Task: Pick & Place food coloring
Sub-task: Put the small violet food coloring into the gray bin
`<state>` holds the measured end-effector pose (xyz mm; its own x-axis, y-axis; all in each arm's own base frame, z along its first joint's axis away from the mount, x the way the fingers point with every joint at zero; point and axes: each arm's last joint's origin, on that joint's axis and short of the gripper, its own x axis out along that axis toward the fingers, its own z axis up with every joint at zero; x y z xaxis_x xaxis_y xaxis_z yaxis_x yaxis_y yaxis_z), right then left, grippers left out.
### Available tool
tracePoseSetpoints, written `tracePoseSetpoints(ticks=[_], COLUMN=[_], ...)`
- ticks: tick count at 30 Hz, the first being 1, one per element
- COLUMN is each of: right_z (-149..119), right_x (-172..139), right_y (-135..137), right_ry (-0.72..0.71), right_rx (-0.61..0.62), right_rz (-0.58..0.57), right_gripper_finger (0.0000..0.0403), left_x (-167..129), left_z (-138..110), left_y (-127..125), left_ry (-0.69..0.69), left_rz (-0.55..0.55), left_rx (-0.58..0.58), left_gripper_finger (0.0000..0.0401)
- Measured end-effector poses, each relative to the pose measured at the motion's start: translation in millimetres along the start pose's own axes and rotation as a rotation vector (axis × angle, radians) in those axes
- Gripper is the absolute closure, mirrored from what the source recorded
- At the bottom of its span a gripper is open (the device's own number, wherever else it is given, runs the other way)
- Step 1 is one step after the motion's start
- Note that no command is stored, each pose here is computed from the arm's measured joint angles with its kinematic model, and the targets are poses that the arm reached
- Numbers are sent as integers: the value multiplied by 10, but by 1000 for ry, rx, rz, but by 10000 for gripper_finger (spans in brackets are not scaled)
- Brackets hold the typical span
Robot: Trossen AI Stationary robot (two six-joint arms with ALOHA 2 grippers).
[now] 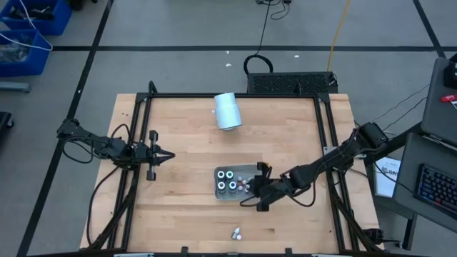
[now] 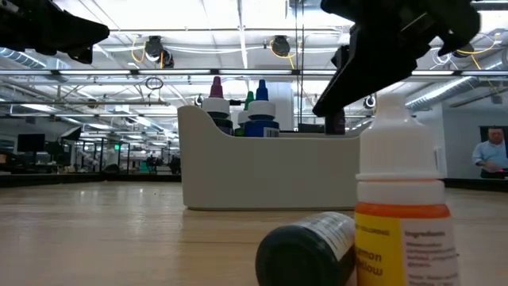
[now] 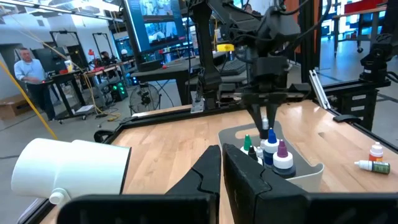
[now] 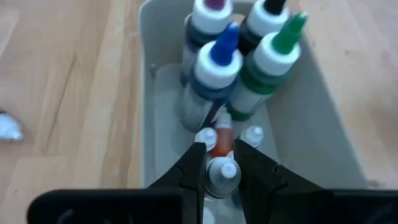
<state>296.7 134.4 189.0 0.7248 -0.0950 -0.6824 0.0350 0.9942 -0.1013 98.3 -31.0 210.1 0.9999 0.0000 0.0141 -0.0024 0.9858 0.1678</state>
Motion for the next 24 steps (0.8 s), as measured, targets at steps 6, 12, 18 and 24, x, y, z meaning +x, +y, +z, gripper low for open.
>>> tracePoseSetpoints(ticks=[6,12,18,24], right_z=[-108,-158,-162,-177], right_x=[100,125,134,156], right_y=[-29,-64,-75,-45], right_ry=[-6,1,-6,7], right_rx=[23,27,33,10], right_rz=[-4,-10,-8,40], right_gripper_finger=[349,349,349,348], left_x=[0,0,0,0], left_z=[1,8,7,7], left_y=[0,1,1,1], left_ry=[-1,-7,-7,-7], left_rz=[0,1,1,1], left_rx=[-1,-2,1,1], left_gripper_finger=[375,375,375,375])
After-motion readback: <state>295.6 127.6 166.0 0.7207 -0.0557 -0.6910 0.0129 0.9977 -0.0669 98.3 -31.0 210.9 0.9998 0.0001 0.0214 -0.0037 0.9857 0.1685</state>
